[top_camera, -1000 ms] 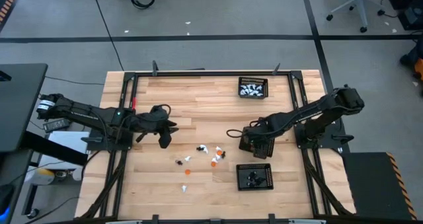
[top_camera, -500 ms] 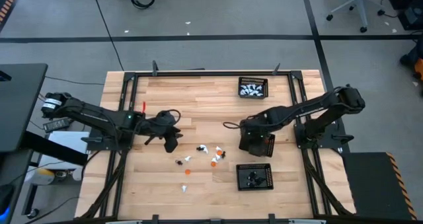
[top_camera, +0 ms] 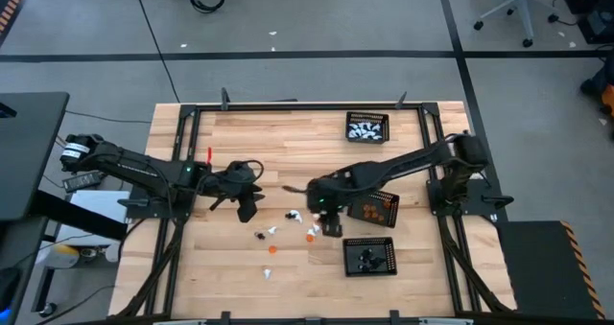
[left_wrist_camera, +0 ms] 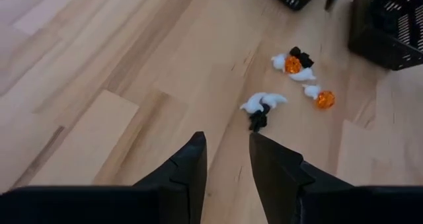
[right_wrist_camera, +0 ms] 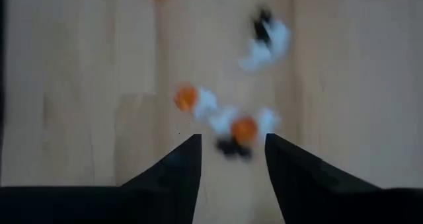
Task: Sort Halloween decoration
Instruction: Put the orange pumpkin toy into the center black bin
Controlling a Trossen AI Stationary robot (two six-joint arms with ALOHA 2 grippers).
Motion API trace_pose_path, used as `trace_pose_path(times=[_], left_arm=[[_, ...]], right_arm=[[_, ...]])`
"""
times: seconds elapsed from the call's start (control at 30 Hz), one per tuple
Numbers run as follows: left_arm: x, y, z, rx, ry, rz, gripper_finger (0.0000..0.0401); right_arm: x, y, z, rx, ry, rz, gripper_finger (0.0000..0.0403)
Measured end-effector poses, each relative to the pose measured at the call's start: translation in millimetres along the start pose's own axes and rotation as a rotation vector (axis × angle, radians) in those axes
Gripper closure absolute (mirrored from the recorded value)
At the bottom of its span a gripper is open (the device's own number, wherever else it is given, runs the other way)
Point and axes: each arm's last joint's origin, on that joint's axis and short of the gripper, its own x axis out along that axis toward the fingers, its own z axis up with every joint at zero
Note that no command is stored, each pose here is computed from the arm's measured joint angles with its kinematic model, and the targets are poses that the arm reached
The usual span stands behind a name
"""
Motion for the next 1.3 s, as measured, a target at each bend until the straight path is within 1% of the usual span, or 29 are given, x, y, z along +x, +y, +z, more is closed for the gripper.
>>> trace_pose_path(times=[0.13, 0.23, 0.37, 0.47, 0.57, 0.8, 0.87, 0.93, 1.03, 1.07, 1.2, 1.3], left_arm=[[0.0, 0.0, -1.4, 0.002, 0.024, -0.015, 0.0278], [-1.2, 1.4, -3.5, -0.016, 0.046, -0.007, 0.0278], [-8.0, 2.5, -2.1, 0.005, 0.027, -0.016, 0.0278], [-15.0, 3.3, -0.2, 0.042, -0.002, -0.028, 0.0278], [-21.2, 5.5, -0.9, 0.059, -0.004, -0.028, 0.0278], [-25.6, 7.6, -2.3, 0.071, 0.004, -0.024, 0.0278], [-25.9, 7.2, -1.4, 0.070, -0.005, -0.026, 0.0278], [-25.7, 8.1, -2.4, 0.072, 0.001, -0.013, 0.0278], [-25.7, 8.6, -2.8, 0.072, 0.005, -0.007, 0.0278], [-25.7, 8.5, -2.8, 0.070, 0.004, -0.006, 0.0278], [-25.8, 8.2, -2.1, 0.065, -0.003, -0.007, 0.0278], [-25.8, 8.3, -2.2, 0.058, -0.002, -0.006, 0.0278]], right_arm=[[13.8, 14.5, 23.9, -0.109, -0.016, 0.017, 0.0212], [26.2, 23.2, 34.6, -0.162, -0.017, 0.025, 0.0192], [49.4, 30.4, 37.8, -0.203, 0.017, 0.027, 0.0170], [64.6, 35.9, 34.3, -0.238, 0.052, 0.028, 0.0165], [71.6, 41.6, 29.2, -0.265, 0.083, 0.027, 0.0168], [85.9, 53.3, 19.4, -0.441, 0.114, -0.041, 0.0178], [91.6, 53.9, 18.1, -0.472, 0.114, -0.044, 0.0180], [93.8, 53.1, 15.7, -0.486, 0.129, -0.046, 0.0184], [96.3, 51.7, 16.8, -0.507, 0.092, -0.047, 0.0192], [96.8, 50.0, 15.9, -0.512, 0.100, -0.051, 0.0195], [101.6, 43.4, 12.4, -0.510, 0.099, -0.024, 0.0208], [106.1, 38.3, 6.1, -0.501, 0.125, -0.013, 0.0216]])
